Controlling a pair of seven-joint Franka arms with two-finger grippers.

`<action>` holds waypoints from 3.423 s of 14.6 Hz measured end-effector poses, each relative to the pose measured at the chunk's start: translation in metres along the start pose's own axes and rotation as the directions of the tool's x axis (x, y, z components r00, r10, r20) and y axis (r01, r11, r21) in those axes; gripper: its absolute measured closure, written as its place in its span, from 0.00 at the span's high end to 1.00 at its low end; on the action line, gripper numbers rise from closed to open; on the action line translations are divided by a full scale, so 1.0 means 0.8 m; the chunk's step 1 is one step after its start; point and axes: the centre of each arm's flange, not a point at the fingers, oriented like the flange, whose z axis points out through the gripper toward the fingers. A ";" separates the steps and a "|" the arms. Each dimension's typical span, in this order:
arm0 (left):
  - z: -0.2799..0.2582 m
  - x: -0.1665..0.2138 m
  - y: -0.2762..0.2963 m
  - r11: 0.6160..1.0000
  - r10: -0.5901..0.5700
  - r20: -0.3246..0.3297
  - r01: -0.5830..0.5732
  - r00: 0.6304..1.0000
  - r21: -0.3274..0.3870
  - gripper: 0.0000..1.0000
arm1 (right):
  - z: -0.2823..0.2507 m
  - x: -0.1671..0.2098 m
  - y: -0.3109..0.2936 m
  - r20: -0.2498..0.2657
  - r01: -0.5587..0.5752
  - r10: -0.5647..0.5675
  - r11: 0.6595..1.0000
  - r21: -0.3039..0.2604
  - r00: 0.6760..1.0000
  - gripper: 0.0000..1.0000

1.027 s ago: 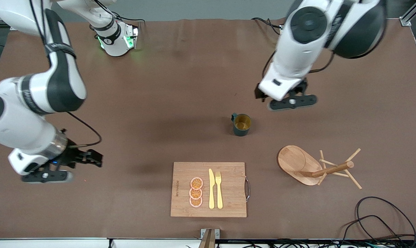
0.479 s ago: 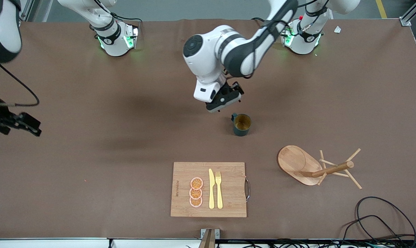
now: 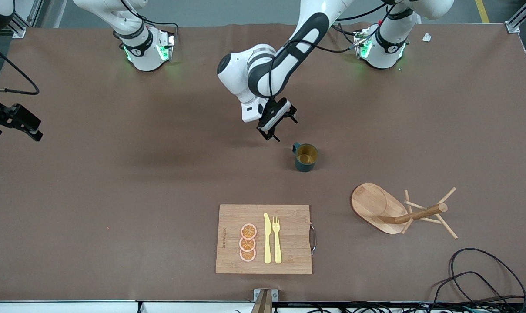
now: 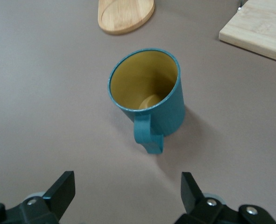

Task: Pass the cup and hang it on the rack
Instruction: 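Retract the right gripper while the left gripper lowers over the mug handle, then grasp the teal mug handle with the left gripper and lift, then carry the mug with the left gripper to the wooden mug rack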

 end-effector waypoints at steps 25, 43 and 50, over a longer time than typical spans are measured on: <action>0.075 -0.037 0.013 0.993 0.034 -0.242 -0.060 0.970 -0.102 0.44 | -0.052 -0.007 -0.008 0.000 0.012 -0.012 1.000 0.001 1.000 1.00; 0.014 0.075 0.059 0.986 -0.099 -0.092 0.085 0.991 -0.146 0.21 | -0.052 -0.006 -0.008 0.000 0.012 -0.012 1.000 0.001 1.000 1.00; -0.022 0.236 0.055 0.966 -0.185 0.165 0.210 0.969 -0.149 0.21 | -0.049 -0.003 -0.005 -0.009 0.009 -0.009 1.000 0.001 1.000 1.00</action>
